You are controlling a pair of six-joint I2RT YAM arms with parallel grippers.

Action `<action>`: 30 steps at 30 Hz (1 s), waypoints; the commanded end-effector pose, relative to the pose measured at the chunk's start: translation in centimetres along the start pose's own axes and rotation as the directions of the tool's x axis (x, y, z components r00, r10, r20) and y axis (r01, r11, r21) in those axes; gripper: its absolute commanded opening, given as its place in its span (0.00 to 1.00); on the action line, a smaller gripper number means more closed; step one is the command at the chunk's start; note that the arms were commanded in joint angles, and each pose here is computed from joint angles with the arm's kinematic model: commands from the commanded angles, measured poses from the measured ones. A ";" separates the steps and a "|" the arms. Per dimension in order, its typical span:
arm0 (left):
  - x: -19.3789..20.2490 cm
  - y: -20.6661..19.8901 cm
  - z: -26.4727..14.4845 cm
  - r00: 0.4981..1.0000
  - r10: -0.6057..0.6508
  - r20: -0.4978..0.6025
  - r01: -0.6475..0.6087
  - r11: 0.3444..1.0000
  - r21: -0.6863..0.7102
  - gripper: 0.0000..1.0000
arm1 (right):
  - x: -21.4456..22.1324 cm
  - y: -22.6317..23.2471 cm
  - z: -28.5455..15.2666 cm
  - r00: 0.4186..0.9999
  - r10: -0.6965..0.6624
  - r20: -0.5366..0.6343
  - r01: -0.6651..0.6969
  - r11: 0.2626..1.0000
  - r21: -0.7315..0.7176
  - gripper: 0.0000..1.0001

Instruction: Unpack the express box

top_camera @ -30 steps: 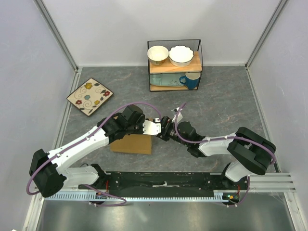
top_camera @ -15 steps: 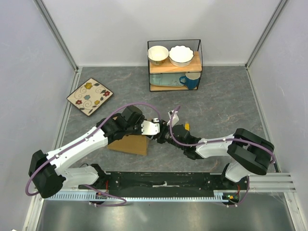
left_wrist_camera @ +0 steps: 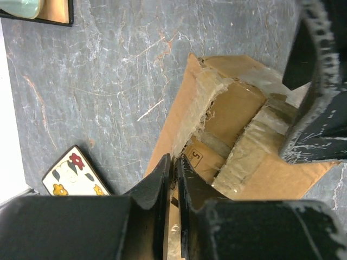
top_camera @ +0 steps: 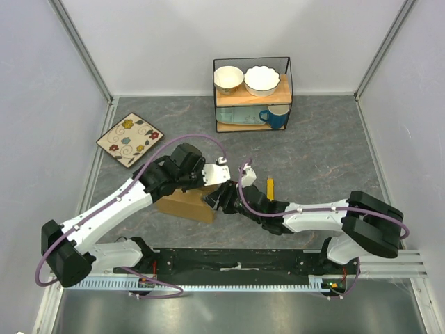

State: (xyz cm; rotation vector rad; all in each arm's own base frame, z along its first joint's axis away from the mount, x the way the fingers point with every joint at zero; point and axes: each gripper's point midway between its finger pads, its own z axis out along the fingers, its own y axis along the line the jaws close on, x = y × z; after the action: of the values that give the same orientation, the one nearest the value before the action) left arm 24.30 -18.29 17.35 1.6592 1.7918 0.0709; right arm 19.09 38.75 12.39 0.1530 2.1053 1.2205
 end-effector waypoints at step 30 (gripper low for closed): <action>-1.5 0.1 -3.1 0.989 -0.121 0.082 0.085 0.932 0.352 0.04 | 0.5 -4.9 -3.5 0.955 -0.266 -0.135 0.290 0.931 0.223 0.67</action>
State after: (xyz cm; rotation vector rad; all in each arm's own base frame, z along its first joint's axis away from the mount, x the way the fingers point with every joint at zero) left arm 23.56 -18.12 18.95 1.7191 1.8950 -0.2343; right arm 18.89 36.55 12.89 0.0411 2.1484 1.0260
